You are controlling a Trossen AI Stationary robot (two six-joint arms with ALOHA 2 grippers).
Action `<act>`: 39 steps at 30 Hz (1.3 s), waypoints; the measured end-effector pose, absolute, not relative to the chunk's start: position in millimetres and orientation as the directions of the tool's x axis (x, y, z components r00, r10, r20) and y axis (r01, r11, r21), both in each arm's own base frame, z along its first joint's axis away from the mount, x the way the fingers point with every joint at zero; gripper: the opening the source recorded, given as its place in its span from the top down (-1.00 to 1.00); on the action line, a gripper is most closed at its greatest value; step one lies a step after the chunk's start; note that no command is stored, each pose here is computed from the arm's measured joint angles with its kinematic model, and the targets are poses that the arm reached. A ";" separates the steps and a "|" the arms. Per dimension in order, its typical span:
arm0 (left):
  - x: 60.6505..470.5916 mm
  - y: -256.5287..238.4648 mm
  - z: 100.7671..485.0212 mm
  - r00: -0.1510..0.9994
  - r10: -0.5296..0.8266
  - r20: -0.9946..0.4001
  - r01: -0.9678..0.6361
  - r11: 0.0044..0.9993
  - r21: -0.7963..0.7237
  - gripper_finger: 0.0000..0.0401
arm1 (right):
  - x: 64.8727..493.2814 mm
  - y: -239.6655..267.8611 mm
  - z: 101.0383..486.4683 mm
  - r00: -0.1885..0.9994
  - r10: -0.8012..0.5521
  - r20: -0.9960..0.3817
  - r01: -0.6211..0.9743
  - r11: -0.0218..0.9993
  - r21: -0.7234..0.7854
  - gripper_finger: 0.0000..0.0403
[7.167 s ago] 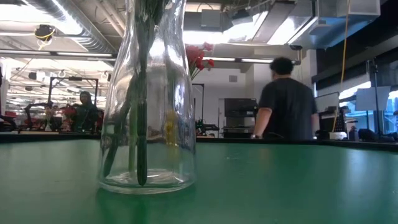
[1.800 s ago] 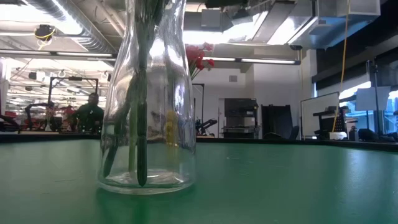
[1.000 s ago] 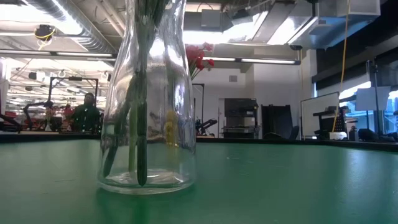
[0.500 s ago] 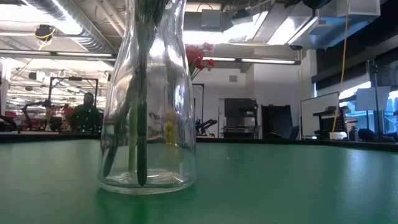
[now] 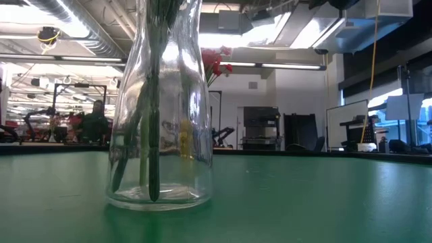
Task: Sort flowers into vase by color
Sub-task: Put the white tulip into the transparent vase
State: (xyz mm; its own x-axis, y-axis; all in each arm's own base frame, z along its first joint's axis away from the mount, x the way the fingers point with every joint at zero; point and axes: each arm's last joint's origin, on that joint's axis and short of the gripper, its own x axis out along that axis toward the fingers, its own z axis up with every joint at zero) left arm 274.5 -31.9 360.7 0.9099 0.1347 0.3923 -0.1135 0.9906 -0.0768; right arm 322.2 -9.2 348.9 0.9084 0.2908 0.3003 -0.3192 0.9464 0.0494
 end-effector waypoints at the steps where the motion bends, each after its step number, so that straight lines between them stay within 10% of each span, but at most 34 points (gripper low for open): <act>1: 274.5 -31.0 360.9 0.909 0.138 0.394 -0.116 0.990 -0.080 0.22 | 322.2 -9.2 348.9 0.909 0.291 0.300 -0.319 0.946 0.049 1.00; 18: 274.0 -28.7 361.9 0.897 0.185 0.400 -0.157 0.982 -0.102 0.96 | 322.9 -9.7 347.0 0.917 0.282 0.282 -0.313 0.947 0.069 0.96; 39: 207.8 -56.8 386.4 0.941 0.221 0.256 -0.184 0.970 -0.161 1.00 | 237.2 -6.5 395.2 0.967 0.201 0.154 -0.215 0.973 0.082 -0.22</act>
State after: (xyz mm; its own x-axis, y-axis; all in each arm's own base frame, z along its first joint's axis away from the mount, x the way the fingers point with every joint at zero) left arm 207.8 -56.8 386.4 0.9411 0.2211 0.2559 -0.1839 0.9696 -0.1614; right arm 237.2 -6.5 395.2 0.9674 0.2011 0.1539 -0.2153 0.9731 0.0819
